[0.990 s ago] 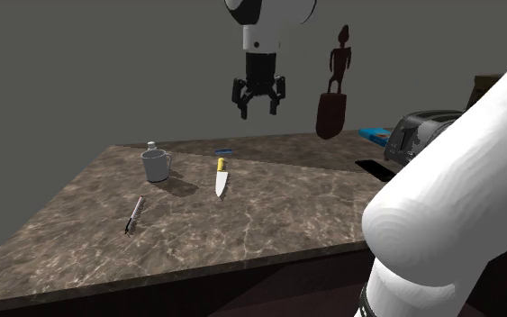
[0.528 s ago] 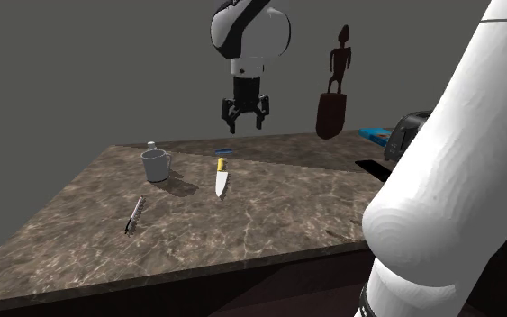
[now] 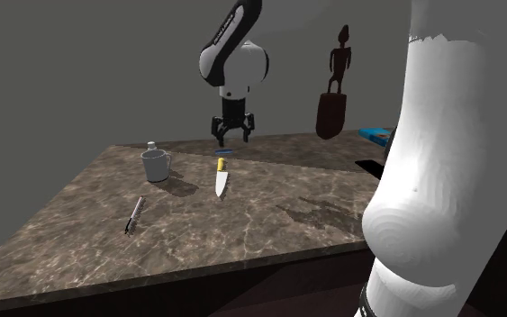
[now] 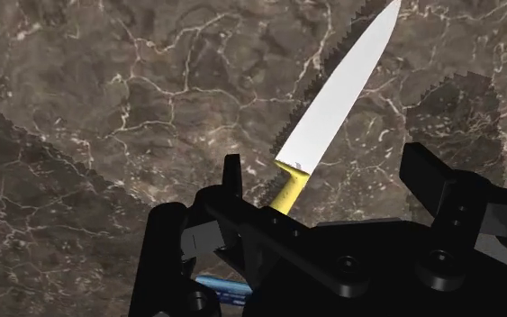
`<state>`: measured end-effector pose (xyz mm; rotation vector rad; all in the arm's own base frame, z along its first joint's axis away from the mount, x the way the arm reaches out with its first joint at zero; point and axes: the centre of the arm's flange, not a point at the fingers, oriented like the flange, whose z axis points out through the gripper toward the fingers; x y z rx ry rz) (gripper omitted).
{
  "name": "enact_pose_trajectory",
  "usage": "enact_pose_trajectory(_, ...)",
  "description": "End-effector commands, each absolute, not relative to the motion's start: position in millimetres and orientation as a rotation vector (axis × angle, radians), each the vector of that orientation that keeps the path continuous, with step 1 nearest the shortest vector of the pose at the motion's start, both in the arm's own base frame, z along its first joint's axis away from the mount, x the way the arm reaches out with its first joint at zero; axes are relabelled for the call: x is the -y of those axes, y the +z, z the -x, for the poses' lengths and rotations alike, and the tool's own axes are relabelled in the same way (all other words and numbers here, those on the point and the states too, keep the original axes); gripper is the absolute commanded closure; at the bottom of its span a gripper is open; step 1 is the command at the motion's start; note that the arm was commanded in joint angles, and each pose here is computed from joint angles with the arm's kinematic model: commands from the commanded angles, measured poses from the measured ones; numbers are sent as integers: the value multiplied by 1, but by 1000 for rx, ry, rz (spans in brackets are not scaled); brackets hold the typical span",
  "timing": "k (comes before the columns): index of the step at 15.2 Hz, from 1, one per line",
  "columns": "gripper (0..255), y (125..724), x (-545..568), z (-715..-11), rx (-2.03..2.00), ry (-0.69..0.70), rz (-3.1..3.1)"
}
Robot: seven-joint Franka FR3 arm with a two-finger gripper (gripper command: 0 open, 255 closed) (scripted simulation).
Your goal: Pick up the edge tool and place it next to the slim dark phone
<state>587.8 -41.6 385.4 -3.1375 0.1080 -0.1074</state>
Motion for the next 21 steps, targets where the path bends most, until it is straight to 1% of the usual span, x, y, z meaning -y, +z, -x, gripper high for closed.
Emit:
enact_pose_trajectory(1, 0, 365, 41, -609, -100, -105, 3135)
enact_pose_trajectory(10, 0, 287, 38, -697, -66, -98, 3123)
enact_pose_trajectory(17, 0, 250, 38, -700, -66, -98, 3123)
enact_pose_trajectory(21, 0, 247, 38, -700, -66, -98, 3123)
